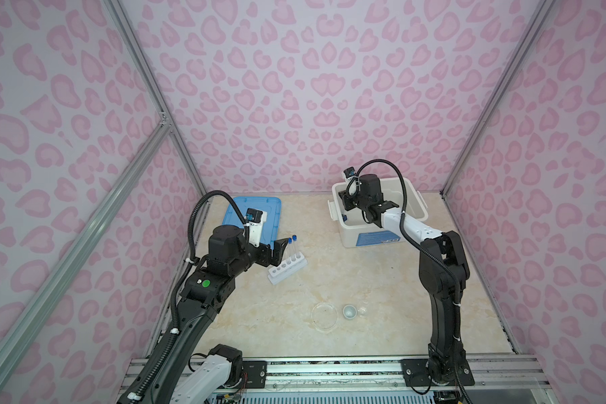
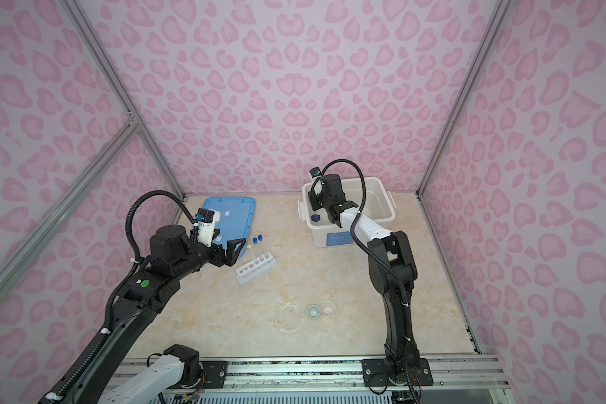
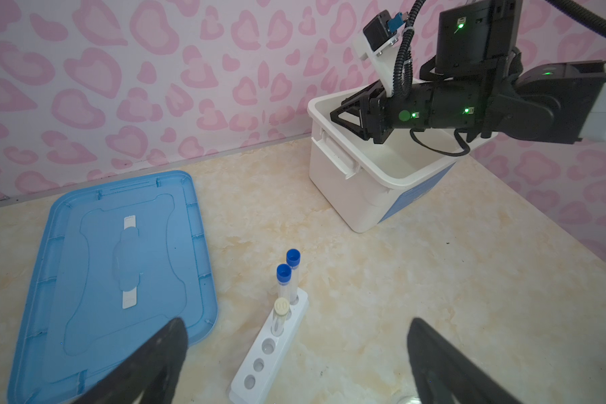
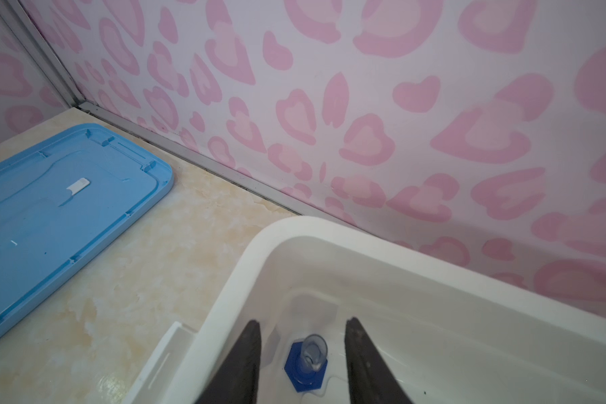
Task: Organize the chemistry lab equipment
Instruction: 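Lower the cylinder into the white bin and open the right gripper, then move the right gripper from the bin toward the clear glass petri dish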
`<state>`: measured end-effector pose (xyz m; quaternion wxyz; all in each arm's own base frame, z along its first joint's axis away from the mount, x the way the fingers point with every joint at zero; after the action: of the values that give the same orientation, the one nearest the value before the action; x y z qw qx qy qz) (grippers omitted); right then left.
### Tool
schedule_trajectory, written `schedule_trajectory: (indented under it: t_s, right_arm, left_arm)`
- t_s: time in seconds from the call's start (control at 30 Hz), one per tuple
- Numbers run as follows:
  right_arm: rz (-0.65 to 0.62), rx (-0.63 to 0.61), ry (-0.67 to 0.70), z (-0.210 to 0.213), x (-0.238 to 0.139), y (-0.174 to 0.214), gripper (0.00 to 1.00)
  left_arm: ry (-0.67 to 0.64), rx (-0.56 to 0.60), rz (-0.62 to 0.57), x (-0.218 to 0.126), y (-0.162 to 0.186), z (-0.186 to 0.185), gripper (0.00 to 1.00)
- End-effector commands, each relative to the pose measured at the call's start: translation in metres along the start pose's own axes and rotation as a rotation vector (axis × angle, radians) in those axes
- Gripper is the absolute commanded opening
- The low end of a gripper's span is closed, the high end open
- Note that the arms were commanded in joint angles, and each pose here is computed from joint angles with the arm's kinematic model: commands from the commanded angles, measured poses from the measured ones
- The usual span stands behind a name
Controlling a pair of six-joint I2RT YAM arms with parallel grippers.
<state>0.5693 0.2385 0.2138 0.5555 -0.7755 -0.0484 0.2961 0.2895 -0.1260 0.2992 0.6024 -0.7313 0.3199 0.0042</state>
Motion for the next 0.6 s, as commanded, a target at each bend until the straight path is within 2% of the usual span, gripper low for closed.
schedule_trajectory:
  t_s: [0.0, 0.2, 0.33, 0.43, 0.57]
  right_arm:
    - [-0.004, -0.012, -0.009, 0.000, -0.013, -0.009, 0.41]
    - [-0.047, -0.036, 0.026, -0.009, -0.060, -0.041, 0.42]
    - [-0.061, -0.039, 0.046, -0.009, -0.097, -0.050, 0.42]
    - [-0.054, -0.040, 0.066, -0.006, -0.130, -0.051, 0.41]
    - [0.005, -0.029, 0.055, 0.008, -0.164, -0.028, 0.41]
  left_arm:
    - [0.022, 0.019, -0.043, -0.003, -0.008, -0.004, 0.99]
    - [0.046, 0.034, -0.063, -0.007, -0.011, -0.009, 0.99]
    - [0.082, 0.046, -0.064, -0.006, -0.013, -0.015, 0.99]
    - [0.113, 0.055, -0.071, -0.005, -0.015, -0.020, 0.99]
    - [0.137, 0.062, -0.063, 0.000, -0.011, -0.022, 0.99]
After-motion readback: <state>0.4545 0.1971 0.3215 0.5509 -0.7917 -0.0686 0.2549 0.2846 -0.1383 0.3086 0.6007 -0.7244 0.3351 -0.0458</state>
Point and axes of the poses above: each gripper's point midway between its finger pads, its own x axis out along the fingers, its own z axis along the line the jaws close on, y = z × x, the point moved 1 cm from there along -x, back along the fingers, and after that the axes turned 10 degrees about -x, right-handed, at the moved point
